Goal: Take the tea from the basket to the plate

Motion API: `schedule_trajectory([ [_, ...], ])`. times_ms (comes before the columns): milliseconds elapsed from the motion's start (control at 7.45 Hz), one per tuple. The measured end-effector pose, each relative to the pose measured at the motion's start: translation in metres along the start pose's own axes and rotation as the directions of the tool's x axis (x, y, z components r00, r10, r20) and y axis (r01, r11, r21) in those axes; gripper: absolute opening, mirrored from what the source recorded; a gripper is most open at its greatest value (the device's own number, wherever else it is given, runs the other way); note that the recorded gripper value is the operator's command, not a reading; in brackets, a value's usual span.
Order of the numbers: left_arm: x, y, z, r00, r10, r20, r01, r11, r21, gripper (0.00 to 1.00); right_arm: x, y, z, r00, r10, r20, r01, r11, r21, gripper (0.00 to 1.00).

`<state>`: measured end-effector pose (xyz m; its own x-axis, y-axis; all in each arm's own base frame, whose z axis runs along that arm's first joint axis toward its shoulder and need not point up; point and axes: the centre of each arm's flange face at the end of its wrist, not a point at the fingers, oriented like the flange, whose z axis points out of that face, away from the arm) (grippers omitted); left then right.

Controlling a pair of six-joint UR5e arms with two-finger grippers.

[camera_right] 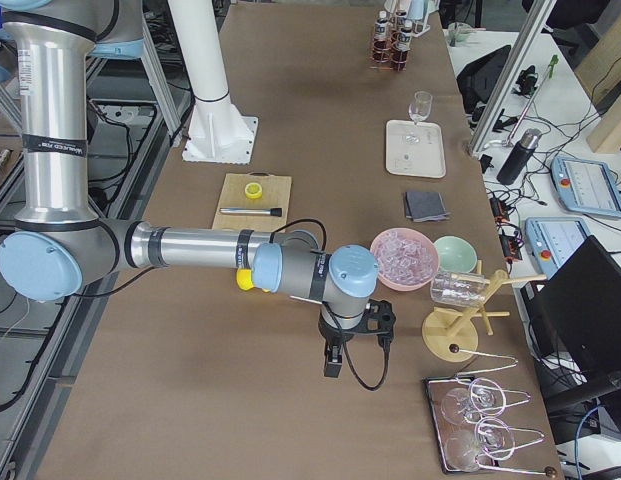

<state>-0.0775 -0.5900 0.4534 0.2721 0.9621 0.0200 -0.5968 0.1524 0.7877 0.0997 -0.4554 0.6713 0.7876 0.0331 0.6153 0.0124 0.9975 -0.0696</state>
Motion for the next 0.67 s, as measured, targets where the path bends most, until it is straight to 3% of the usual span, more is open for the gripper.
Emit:
schedule_trajectory([
  [268,-0.056,-0.032,-0.005,0.997,0.038,-0.069,-0.039,0.999,-0.02,0.96,0.0,0.0,0.0,1.0,0.0,0.0,0.0,1.0,0.0,1.0],
  [671,-0.088,-0.052,0.027,0.989,0.049,-0.139,-0.053,0.998,-0.027,0.95,0.0,-0.001,0.0,1.0,0.0,0.0,0.0,1.0,0.001,1.0],
])
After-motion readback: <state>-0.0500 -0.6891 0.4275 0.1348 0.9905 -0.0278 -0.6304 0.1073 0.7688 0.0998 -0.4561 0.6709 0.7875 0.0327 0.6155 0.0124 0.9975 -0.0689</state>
